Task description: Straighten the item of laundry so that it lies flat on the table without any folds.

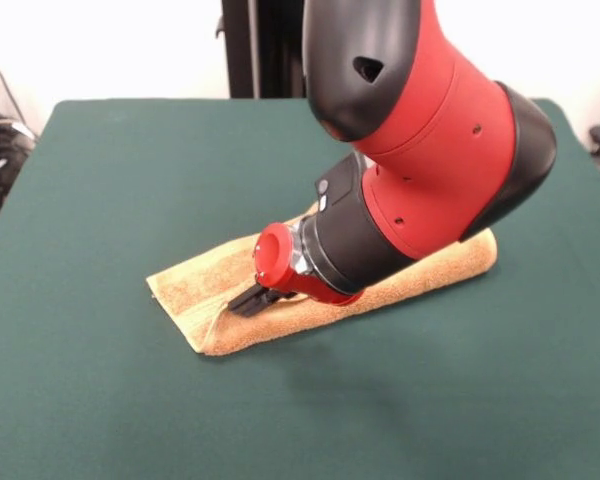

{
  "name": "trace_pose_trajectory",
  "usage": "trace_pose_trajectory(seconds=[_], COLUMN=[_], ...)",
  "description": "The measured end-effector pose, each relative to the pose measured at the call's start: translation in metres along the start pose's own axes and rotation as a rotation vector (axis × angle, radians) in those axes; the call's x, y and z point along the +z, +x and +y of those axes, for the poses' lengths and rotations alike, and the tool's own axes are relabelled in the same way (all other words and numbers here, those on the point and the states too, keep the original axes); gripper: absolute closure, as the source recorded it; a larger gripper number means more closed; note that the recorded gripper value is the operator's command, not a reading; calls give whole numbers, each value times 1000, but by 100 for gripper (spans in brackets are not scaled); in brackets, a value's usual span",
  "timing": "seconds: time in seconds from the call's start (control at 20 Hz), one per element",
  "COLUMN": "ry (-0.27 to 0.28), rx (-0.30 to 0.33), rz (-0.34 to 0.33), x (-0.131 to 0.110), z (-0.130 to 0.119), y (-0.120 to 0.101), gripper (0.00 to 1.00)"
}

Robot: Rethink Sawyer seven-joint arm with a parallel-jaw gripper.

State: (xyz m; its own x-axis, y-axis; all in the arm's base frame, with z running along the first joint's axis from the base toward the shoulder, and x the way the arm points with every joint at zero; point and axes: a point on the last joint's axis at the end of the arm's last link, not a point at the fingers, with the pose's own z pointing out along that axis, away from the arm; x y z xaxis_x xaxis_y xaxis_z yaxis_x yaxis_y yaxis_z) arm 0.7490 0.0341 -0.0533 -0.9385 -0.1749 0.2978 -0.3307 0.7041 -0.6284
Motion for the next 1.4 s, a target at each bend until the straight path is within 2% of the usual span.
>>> trace_pose_trajectory(seconds=[0.45, 0.9, 1.4], ry=[-21, -105, -161], rx=[16, 83, 121], rz=[12, 34, 34], x=[-7, -25, -34], z=[-3, -15, -14], y=[2, 11, 9], gripper=[100, 100, 100])
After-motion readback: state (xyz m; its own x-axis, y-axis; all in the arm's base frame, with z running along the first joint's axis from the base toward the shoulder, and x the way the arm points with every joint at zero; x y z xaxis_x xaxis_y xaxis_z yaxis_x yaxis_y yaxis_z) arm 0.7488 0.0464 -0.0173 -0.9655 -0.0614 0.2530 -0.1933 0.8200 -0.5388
